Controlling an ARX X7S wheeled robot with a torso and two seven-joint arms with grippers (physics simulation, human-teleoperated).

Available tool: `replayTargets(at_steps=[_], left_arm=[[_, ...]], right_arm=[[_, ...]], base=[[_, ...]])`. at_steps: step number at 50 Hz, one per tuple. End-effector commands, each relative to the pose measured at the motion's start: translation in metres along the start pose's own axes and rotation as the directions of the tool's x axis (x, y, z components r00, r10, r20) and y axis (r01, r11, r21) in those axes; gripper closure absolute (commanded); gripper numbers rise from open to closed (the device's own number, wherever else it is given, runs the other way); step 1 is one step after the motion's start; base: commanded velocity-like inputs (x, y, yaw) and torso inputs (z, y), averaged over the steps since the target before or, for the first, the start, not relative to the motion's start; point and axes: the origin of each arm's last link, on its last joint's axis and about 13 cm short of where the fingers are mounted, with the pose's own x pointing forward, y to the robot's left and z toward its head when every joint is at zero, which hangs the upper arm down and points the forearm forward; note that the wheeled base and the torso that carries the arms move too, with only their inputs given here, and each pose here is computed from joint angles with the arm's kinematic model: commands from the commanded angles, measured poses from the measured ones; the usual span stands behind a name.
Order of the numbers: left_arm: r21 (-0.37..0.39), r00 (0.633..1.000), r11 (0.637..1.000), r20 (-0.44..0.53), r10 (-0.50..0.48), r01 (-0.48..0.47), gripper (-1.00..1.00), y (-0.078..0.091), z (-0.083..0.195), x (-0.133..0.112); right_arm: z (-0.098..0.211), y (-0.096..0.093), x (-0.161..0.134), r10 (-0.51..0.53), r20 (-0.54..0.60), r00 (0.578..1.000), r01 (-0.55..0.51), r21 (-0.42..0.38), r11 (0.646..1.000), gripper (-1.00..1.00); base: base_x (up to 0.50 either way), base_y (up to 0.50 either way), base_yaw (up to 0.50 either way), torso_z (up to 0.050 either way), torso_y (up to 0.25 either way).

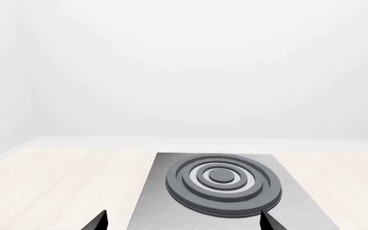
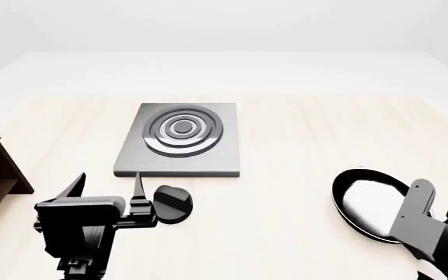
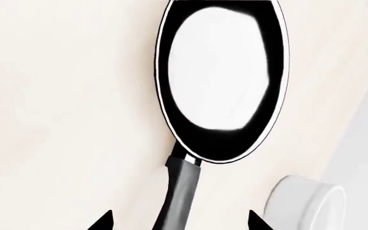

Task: Turn on the stove and put the frying pan on it.

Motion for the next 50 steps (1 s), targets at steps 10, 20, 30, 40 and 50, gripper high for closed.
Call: replayTargets(at_steps=[10, 20, 30, 40, 50], left_arm=[[0.011, 1.0, 1.0, -0.005, -0.004, 0.004, -1.0, -0.001, -0.003, 0.0], [0.02, 1.0, 1.0, -0.013, -0.013, 0.013, -1.0, -0.002, -0.006, -0.002], [0.026, 1.0, 1.0, -0.015, -0.017, 0.017, -1.0, -0.003, -0.007, -0.002], [0.03, 1.0, 0.999, -0.015, -0.011, 0.011, -1.0, -0.003, -0.007, -0.002], [0.039, 1.0, 0.999, -0.016, -0.014, 0.015, -1.0, -0.004, -0.007, -0.002]], right_arm=[[-0.027, 0.005, 0.027, 0.01, -0.052, 0.999, -0.001, 0.174, 0.985, -1.0], [-0.035, 0.009, 0.042, -0.01, -0.024, 1.0, 0.016, 0.272, 0.962, -1.0], [-0.036, 0.015, 0.057, -0.001, -0.006, 1.0, 0.003, 0.321, 0.947, -1.0], [-0.047, 0.029, 0.083, 0.022, -0.095, 0.995, 0.011, 0.327, 0.945, -1.0], [-0.058, 0.035, 0.089, 0.004, -0.15, 0.989, 0.048, 0.338, 0.94, -1.0]], base=[[0.0, 0.0, 0.0, 0.0, 0.0], [0.0, 0.0, 0.0, 0.0, 0.0], [0.0, 0.0, 0.0, 0.0, 0.0], [0.0, 0.0, 0.0, 0.0, 0.0], [0.0, 0.0, 0.0, 0.0, 0.0]])
